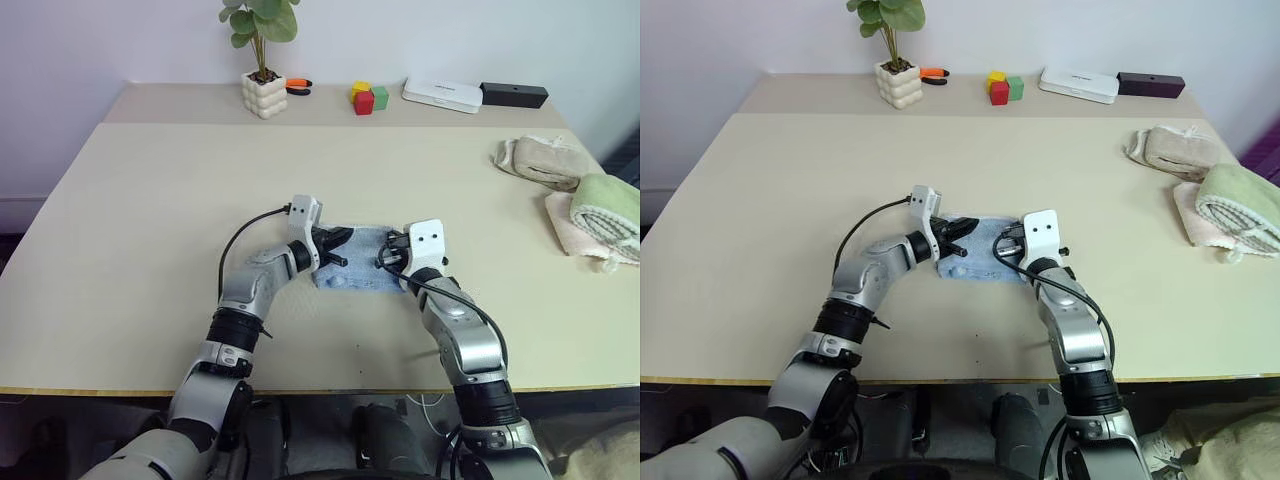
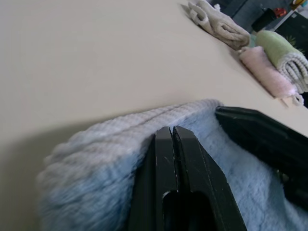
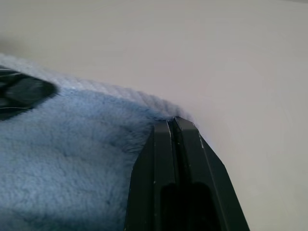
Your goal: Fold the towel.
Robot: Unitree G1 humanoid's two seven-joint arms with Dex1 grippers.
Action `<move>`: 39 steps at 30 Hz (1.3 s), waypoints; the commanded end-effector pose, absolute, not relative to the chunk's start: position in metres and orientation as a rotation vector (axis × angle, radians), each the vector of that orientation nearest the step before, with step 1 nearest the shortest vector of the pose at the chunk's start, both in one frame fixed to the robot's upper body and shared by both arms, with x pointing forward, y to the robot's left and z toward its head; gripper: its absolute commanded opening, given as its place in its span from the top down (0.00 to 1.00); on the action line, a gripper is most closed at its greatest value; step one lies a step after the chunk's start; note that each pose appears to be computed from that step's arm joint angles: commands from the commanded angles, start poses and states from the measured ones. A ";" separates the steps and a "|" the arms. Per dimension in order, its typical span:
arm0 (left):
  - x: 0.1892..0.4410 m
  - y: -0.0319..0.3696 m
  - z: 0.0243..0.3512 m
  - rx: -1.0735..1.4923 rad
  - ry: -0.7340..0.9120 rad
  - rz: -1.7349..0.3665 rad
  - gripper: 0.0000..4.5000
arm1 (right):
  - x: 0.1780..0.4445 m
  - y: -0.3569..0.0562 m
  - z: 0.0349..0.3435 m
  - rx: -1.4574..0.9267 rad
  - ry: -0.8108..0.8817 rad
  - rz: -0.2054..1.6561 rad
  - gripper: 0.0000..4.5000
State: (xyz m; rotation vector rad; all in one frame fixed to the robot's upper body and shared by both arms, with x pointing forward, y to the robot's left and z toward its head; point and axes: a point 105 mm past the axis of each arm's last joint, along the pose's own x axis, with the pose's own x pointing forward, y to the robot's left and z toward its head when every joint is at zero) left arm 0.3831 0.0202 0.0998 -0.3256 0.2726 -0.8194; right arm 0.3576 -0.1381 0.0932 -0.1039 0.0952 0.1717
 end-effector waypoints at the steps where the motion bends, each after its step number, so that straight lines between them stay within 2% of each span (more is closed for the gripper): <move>1: 0.382 0.027 0.107 -0.331 0.236 -0.822 1.00 | 0.362 -0.154 0.100 -0.122 0.079 0.120 0.99; 5: 0.379 0.027 0.119 -0.339 0.199 -0.873 1.00 | 0.364 -0.156 0.107 -0.097 0.059 0.124 0.99; 6: 0.379 0.028 0.121 -0.339 0.193 -0.875 0.88 | 0.365 -0.158 0.110 -0.086 0.053 0.121 1.00; 7: 0.379 0.029 0.124 -0.328 0.183 -0.880 0.83 | 0.365 -0.161 0.112 -0.072 0.045 0.124 1.00; 10: 0.379 0.034 0.135 -0.323 0.144 -0.899 0.51 | 0.365 -0.163 0.130 -0.024 -0.014 0.171 0.80; 14: 0.381 0.042 0.151 -0.280 0.083 -0.918 0.06 | 0.368 -0.174 0.151 -0.023 -0.065 0.178 0.36; 15: 0.382 0.050 0.154 -0.260 0.077 -0.921 0.00 | 0.369 -0.184 0.160 0.004 -0.072 0.168 0.25; 17: 0.385 0.063 0.158 -0.232 0.061 -0.918 0.00 | 0.371 -0.197 0.172 0.018 -0.082 0.173 0.01; 22: 0.383 0.084 0.163 -0.205 0.043 -0.964 0.00 | 0.369 -0.204 0.178 0.078 -0.048 0.254 0.01; 26: 0.366 0.088 0.181 -0.209 -0.017 -1.115 0.00 | 0.360 -0.199 0.168 0.217 0.061 0.369 0.01; 28: 0.357 0.100 0.187 -0.123 -0.073 -1.174 0.00 | 0.351 -0.194 0.166 0.260 0.135 0.452 0.01; 31: 0.346 0.115 0.189 -0.059 -0.112 -1.238 0.00 | 0.338 -0.186 0.162 0.240 0.231 0.546 0.01; 34: 0.336 0.127 0.192 -0.030 -0.157 -1.285 0.00 | 0.336 -0.190 0.164 0.335 0.255 0.539 0.01; 36: 0.328 0.138 0.194 0.034 -0.216 -1.305 0.00 | 0.332 -0.194 0.154 0.405 0.321 0.527 0.01; 39: 0.323 0.147 0.190 0.060 -0.206 -1.316 0.00 | 0.319 -0.190 0.133 0.423 0.432 0.550 0.01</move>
